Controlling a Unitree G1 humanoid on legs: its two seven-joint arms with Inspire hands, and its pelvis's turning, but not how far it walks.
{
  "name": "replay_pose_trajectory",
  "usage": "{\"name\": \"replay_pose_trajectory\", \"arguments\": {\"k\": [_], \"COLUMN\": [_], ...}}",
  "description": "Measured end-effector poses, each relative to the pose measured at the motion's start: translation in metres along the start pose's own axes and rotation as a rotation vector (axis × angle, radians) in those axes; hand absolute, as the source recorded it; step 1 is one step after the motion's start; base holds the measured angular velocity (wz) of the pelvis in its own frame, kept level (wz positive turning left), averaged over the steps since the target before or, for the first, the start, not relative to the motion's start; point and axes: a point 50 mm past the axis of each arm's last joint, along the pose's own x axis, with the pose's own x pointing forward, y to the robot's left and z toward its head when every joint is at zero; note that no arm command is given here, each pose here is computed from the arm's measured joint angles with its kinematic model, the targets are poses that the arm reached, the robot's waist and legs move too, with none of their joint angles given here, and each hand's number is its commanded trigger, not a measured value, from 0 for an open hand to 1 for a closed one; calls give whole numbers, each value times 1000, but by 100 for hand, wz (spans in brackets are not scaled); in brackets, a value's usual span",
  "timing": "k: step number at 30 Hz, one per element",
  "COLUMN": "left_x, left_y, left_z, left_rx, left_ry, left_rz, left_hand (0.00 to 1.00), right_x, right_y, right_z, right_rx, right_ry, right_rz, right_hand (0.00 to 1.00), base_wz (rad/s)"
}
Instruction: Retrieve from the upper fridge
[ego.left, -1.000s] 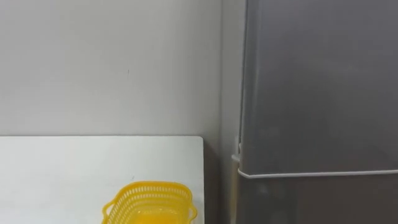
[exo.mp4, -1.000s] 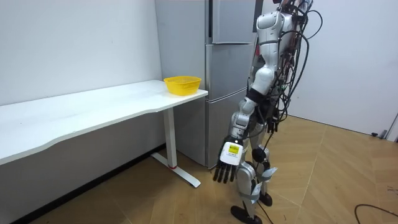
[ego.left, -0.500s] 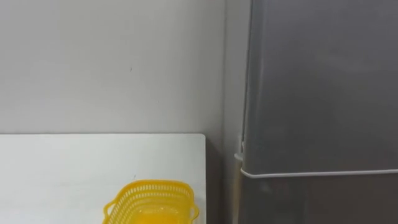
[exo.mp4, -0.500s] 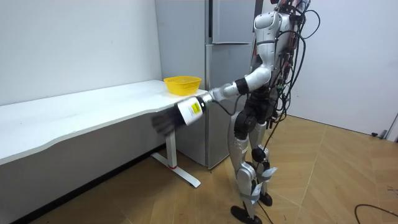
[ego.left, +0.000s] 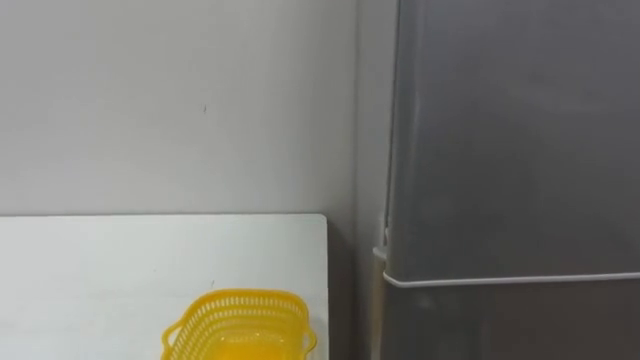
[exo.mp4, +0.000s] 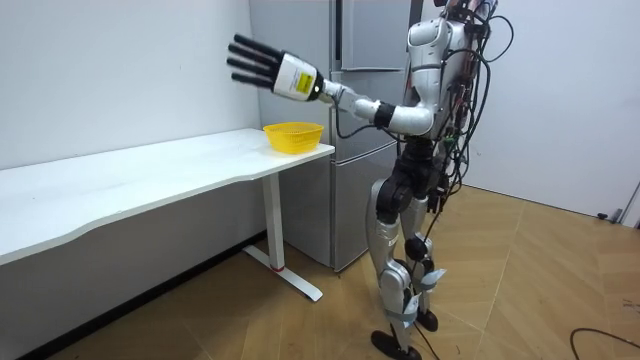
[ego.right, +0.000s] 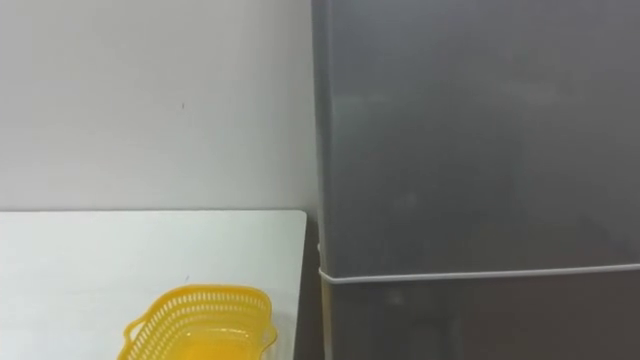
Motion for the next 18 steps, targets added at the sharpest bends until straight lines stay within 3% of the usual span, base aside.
{"name": "replay_pose_trajectory", "arguments": {"k": [5, 10, 18], "left_x": [-7, -20, -33], "left_y": [-29, -64, -90], "left_z": [29, 47, 61], "left_rx": [-171, -349, -453], "left_ry": [-68, -80, -127], "left_rz": [-247, -594, -889], "left_hand": [0, 0, 0], "right_x": [0, 1, 2], "right_y": [1, 1, 3], "right_z": [3, 11, 13], "right_rx": [-13, -23, -56], "right_ry": [-4, -21, -11], "right_rz": [38, 54, 69], "right_hand": [0, 0, 0], "base_wz": [2, -3, -3]}}
